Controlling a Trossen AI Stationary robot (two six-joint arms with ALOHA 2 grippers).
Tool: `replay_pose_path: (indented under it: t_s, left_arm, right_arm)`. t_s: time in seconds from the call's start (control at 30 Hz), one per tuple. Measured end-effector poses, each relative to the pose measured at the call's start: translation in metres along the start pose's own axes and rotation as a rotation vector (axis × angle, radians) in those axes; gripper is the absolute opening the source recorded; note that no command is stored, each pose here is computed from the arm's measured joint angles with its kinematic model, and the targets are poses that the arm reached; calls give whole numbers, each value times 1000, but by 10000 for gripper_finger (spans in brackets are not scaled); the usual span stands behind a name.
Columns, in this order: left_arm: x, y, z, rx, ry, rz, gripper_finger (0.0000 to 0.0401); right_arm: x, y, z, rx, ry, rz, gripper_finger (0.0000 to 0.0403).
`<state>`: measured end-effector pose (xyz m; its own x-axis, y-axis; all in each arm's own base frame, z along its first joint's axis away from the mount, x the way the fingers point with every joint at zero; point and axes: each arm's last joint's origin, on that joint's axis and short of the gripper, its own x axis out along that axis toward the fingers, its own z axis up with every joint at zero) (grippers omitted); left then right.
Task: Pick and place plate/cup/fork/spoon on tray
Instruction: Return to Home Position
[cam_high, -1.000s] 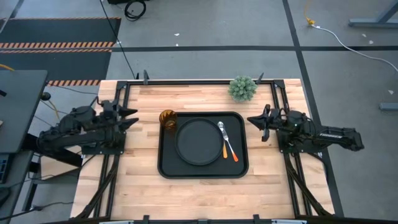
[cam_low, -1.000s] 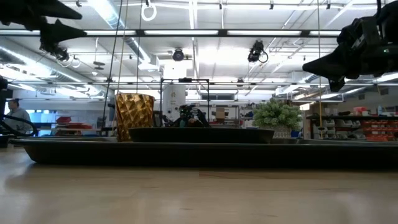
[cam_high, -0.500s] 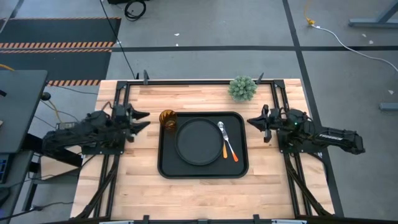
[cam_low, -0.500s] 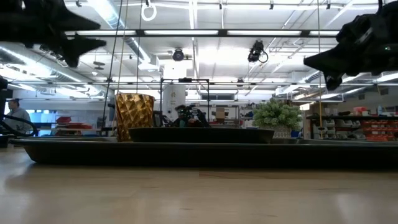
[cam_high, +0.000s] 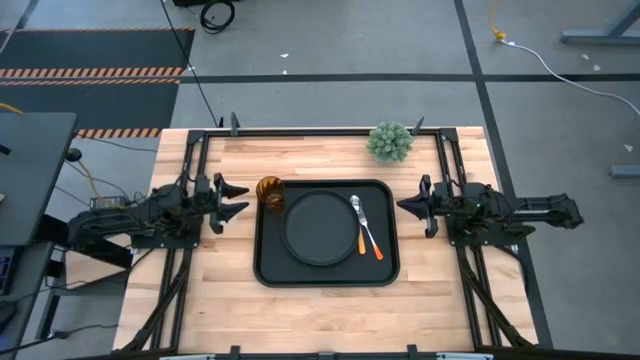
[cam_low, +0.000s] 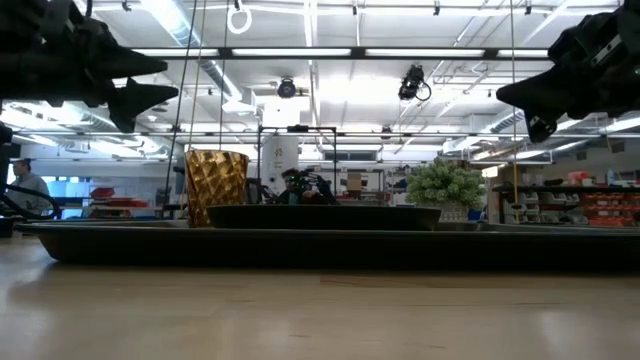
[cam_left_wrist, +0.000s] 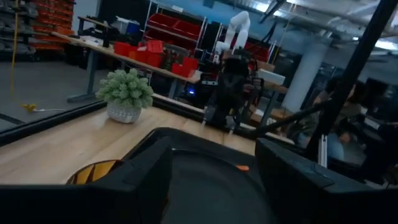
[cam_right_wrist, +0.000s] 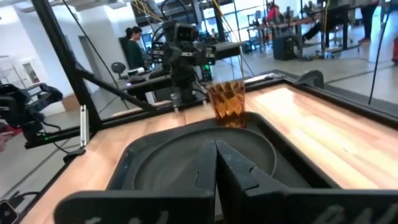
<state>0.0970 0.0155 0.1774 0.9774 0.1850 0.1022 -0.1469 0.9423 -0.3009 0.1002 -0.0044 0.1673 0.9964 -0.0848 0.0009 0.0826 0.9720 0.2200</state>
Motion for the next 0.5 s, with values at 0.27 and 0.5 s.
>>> replay_pose_path:
  t_s: [0.27, 0.5]
  left_arm:
    - [0, -5, 2, 53, -15, -105, 233]
    - [-3, -21, 7, 126, -84, -285, 233]
  right_arm:
    - [0, 2, -2, 29, 19, -6, 9]
    - [-1, 12, 3, -77, -49, 65, 9]
